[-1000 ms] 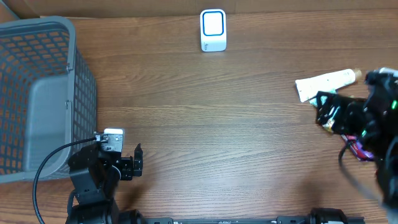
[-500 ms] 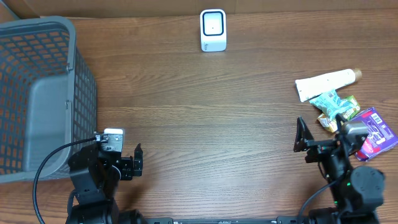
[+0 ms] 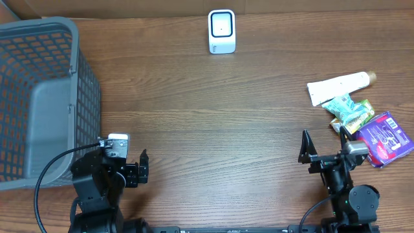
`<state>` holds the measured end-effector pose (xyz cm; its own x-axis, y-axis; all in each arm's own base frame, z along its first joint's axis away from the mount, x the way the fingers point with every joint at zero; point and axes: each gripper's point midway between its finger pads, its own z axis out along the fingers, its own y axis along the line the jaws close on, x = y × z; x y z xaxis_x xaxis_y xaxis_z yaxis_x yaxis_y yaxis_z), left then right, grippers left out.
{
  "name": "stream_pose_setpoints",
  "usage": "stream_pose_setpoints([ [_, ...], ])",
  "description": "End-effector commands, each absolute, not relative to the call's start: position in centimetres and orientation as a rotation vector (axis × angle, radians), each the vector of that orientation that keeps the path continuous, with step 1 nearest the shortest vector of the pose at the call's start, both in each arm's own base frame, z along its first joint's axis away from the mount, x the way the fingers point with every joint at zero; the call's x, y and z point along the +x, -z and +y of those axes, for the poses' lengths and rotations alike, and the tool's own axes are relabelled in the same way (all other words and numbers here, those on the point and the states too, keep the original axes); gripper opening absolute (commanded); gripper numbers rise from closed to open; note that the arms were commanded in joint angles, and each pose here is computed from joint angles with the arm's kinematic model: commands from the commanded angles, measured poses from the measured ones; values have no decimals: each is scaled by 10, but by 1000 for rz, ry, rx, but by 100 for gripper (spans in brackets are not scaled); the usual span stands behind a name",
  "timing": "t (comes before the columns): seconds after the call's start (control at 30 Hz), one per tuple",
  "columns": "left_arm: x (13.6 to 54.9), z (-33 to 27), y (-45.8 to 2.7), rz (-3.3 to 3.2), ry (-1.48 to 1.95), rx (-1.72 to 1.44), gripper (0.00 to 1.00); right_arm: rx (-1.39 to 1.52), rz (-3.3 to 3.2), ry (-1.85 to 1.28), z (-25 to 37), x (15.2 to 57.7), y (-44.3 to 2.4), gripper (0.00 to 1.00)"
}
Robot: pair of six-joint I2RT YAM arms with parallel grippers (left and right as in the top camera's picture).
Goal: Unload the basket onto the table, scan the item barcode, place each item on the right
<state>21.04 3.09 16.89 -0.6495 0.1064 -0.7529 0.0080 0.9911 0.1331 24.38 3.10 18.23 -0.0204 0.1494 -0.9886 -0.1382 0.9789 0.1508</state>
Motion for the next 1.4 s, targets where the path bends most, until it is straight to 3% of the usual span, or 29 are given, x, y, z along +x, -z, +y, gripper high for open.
stream_pose_setpoints([
  [0.0, 210, 33, -170, 2270, -166, 93, 99, 12, 1598, -225, 31, 244, -170, 100],
  [1.07, 210, 33, -171, 2269, -166, 94, 100, 11, 1598, -225, 31, 244, -170, 100],
  [1.37, 212, 19, -191, 2152, -150, 163, 100, 11, 1598, -226, 31, 244, -170, 100],
])
